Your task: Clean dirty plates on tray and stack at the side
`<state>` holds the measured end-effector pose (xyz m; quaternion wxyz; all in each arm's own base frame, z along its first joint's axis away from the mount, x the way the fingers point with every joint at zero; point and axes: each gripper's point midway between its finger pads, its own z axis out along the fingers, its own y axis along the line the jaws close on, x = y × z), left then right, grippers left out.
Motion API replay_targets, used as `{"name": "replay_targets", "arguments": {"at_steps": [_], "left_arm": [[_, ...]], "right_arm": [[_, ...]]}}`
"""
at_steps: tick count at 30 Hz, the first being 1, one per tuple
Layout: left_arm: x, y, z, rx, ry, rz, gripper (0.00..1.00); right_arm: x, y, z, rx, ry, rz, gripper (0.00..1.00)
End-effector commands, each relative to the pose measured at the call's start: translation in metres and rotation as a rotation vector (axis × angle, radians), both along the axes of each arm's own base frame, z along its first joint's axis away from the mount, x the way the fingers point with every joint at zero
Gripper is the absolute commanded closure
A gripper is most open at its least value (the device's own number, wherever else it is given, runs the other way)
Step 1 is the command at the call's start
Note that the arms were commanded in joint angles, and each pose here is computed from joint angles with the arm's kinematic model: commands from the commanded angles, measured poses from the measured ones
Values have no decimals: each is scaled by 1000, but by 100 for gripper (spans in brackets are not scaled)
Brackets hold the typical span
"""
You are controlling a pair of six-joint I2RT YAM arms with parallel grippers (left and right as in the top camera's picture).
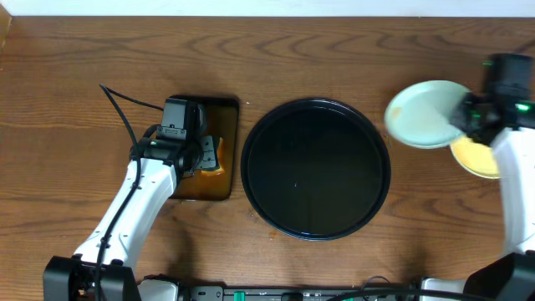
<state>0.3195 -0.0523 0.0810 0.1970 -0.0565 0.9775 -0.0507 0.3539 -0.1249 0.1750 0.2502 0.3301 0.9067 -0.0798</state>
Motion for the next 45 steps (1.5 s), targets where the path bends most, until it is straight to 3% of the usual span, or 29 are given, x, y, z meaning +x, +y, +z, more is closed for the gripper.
{"name": "replay_targets", "arguments": {"at_steps": [1,9,21,23,24,26,27,30,36,44,45], "left_arm": [[-2,3,0,18,-2,-3,47],[-2,3,0,19,-1,-3,46],[-2,3,0,19,1,-3,46],[-2,3,0,19,2,-2,46],[-2,3,0,19,1,-3,46],[-2,3,0,19,1,-3,46],[-2,3,0,19,1,-3,46],[-2,3,0,19,2,-3,45],[-2,3,0,19,2,-2,35],[-3,16,13,35,28,69,30],[-3,18,15,34,31,81,25]], "right_arm": [[-6,-26,2,66,-46,-87,99],[-26,-94,-18,87,-43,-269,99],[-50,-146,-63,157,6,-412,99],[-51,-148,-67,172,8,-417,95],[-47,-147,-68,187,-5,-408,84],[-33,-140,-66,232,-55,-352,57],[-27,-135,-65,251,-72,-316,55],[-9,-113,-61,327,-115,-199,53],[6,-61,-62,387,-76,21,53],[28,35,-52,334,-4,410,48],[31,49,-48,322,-4,462,47]]}}
